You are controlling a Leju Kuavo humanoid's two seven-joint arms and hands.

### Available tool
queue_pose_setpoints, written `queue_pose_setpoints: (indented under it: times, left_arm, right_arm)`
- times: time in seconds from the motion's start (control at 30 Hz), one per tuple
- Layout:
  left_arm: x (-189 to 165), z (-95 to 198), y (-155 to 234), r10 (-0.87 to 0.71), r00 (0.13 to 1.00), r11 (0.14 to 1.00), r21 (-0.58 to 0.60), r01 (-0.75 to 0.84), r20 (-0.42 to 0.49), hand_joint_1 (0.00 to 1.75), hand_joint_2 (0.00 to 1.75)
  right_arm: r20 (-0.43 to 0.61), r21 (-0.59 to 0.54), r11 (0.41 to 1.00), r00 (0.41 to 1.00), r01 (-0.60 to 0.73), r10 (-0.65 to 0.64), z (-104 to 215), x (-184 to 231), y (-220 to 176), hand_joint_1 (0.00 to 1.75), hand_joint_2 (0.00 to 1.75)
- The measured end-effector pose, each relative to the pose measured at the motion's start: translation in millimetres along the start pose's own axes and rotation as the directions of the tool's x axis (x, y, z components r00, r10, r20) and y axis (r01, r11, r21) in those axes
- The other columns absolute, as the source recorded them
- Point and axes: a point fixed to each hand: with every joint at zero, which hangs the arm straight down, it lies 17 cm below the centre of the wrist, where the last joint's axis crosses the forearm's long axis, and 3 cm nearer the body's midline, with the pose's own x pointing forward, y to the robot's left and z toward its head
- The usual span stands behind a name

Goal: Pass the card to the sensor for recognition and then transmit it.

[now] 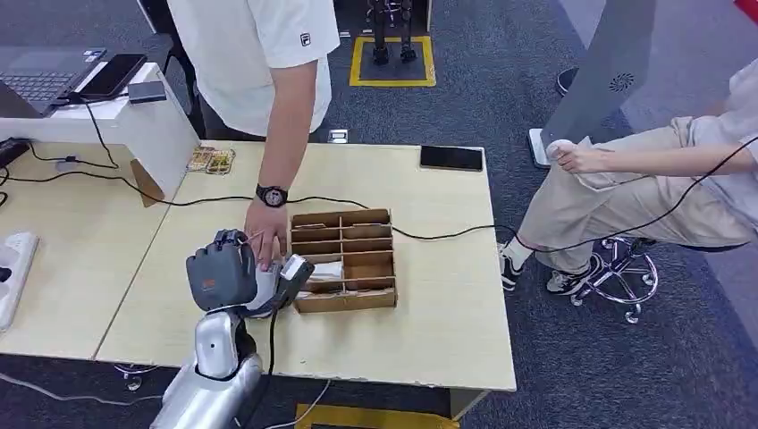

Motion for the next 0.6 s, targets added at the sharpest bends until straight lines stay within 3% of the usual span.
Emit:
queue_pose_setpoints:
  times: [0.27, 0.6]
  left_arm:
    - [-21.7, 4.8, -26.8, -0.080, 0.996, 0.995, -0.062, 0.077, -0.040, 1.75, 1.75]
    - [-28.6, 16.5, -51.5, -0.132, 0.991, 0.983, -0.126, 0.132, 0.013, 1.75, 1.75]
  right_arm:
    - [0.002, 0.014, 1.000, 1.000, 0.000, 0.000, 2.1, 0.0, 4.7, 0.00, 1.75]
    - [0.001, 0.019, 1.000, 1.000, -0.005, 0.005, 2.9, -0.4, 6.3, 0.00, 1.75]
